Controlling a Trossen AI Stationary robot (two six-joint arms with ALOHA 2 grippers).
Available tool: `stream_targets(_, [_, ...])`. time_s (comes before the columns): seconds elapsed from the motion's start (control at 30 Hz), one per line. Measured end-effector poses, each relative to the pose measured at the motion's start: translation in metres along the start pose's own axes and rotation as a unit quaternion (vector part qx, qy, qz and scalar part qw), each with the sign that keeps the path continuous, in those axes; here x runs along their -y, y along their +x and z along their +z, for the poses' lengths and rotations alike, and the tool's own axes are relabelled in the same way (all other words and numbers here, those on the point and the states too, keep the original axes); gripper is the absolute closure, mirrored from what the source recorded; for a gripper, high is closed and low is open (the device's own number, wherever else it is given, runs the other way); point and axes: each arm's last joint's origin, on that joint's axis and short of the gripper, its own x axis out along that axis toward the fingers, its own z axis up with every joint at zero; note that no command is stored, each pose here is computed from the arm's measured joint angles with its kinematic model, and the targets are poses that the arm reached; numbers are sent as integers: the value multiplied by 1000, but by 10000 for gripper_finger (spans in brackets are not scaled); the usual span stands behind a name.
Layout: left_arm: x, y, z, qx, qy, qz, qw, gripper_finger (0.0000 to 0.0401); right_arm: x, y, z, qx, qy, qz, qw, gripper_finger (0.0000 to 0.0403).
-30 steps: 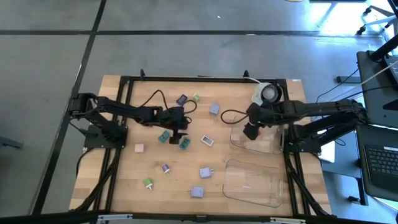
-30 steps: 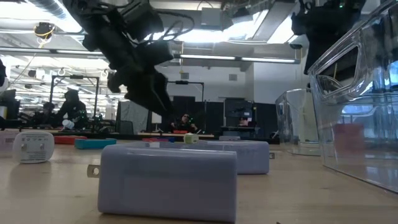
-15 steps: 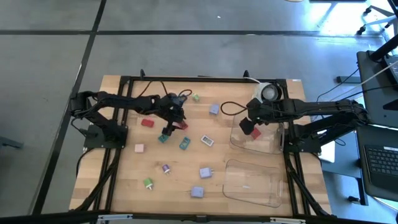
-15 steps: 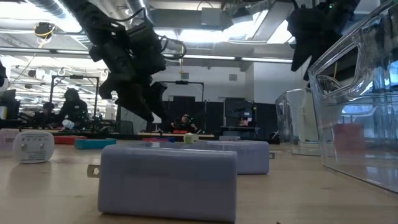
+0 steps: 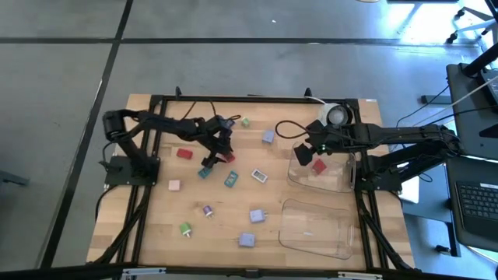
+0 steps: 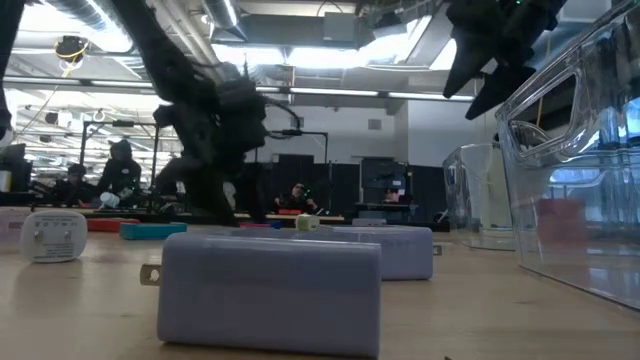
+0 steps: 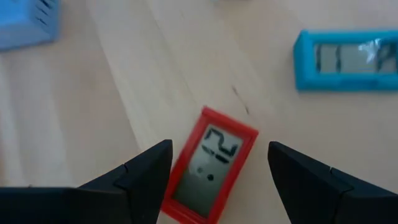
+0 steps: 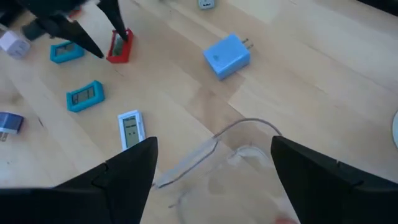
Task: Pick & Place Office items
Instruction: Put the right red digital timer into the bottom transparent bin
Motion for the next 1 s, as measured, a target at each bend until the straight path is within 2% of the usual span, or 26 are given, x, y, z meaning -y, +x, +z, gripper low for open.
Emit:
stream_targets(0.2, [-12,17,-4,-5,-10,-32,999,139,0,0,0,0,17,0,1000,87])
stream_targets(0.37, [-13,17,-3,-10,-6,-31,999,141,0,0,0,-1,24,1,1000,87])
stream_targets(0.53, [-12,12,0,-16,-11,-23,1000,181,0,0,0,0,24,0,1000,87])
stream_targets(0.7, [-10,11,3,-20,-42,-14,999,249,1,0,1,18,24,-17,999,87])
stream_targets(0.8, [-10,11,5,-19,-59,-8,998,249,2,0,2,32,24,-29,999,87])
stream_targets(0.9, [-12,9,10,-15,-99,7,995,249,1,0,3,44,27,-32,998,87])
stream_targets(1.0, [-21,-2,30,14,-122,35,992,249,-2,0,7,64,37,-15,997,87])
